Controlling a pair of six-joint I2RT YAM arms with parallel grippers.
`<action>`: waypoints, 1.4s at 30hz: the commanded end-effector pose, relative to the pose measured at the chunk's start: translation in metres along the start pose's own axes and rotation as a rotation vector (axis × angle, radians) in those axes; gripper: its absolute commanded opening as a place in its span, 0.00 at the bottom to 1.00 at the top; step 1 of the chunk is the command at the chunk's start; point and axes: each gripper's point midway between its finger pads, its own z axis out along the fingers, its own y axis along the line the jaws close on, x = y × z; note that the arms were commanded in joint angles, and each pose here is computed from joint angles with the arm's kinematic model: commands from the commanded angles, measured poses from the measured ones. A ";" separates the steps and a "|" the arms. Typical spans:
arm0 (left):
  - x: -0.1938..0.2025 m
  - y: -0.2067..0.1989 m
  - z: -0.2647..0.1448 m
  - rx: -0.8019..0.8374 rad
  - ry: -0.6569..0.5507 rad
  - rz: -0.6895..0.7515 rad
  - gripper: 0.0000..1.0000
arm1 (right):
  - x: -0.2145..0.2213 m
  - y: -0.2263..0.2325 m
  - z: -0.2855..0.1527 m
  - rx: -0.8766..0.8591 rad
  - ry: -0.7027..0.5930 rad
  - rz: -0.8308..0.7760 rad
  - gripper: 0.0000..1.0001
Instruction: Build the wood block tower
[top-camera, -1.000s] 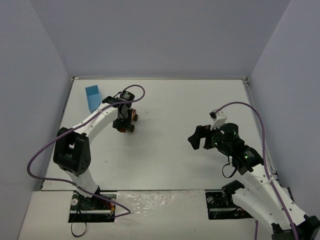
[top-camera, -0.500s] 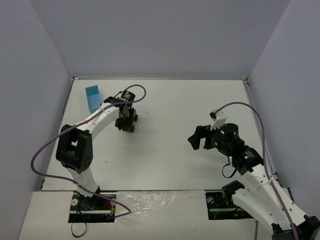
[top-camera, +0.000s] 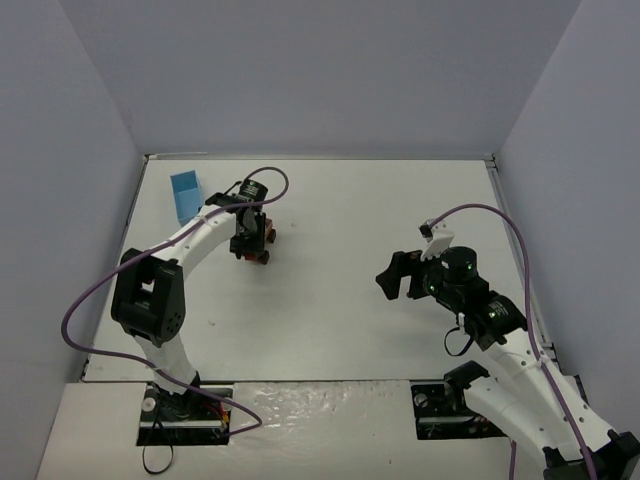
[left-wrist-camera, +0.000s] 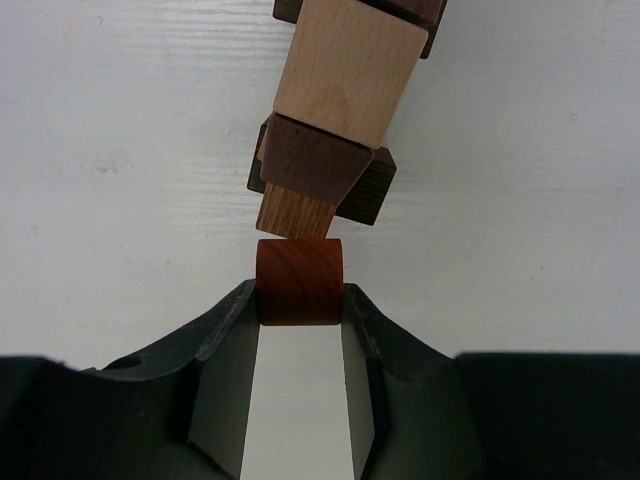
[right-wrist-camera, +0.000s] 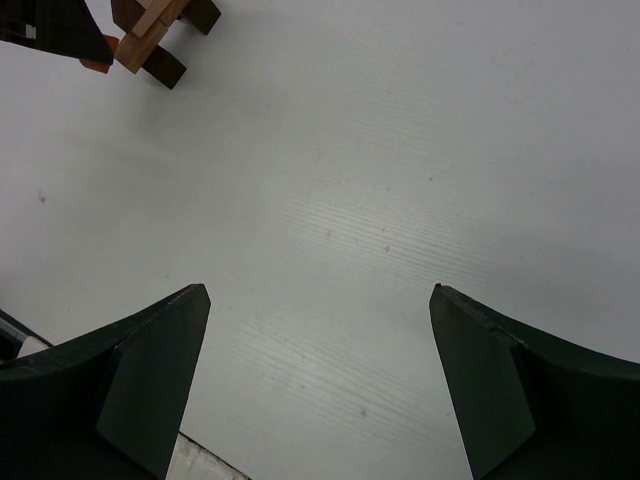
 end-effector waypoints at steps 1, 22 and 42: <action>-0.012 -0.002 -0.004 0.014 -0.040 -0.026 0.02 | -0.014 0.006 0.000 -0.020 -0.048 -0.021 0.90; -0.015 -0.001 0.009 0.004 -0.026 -0.031 0.04 | -0.014 0.005 0.000 -0.017 -0.048 -0.019 0.90; -0.024 -0.002 0.007 0.012 -0.044 -0.042 0.08 | -0.013 0.005 0.001 -0.016 -0.043 -0.018 0.90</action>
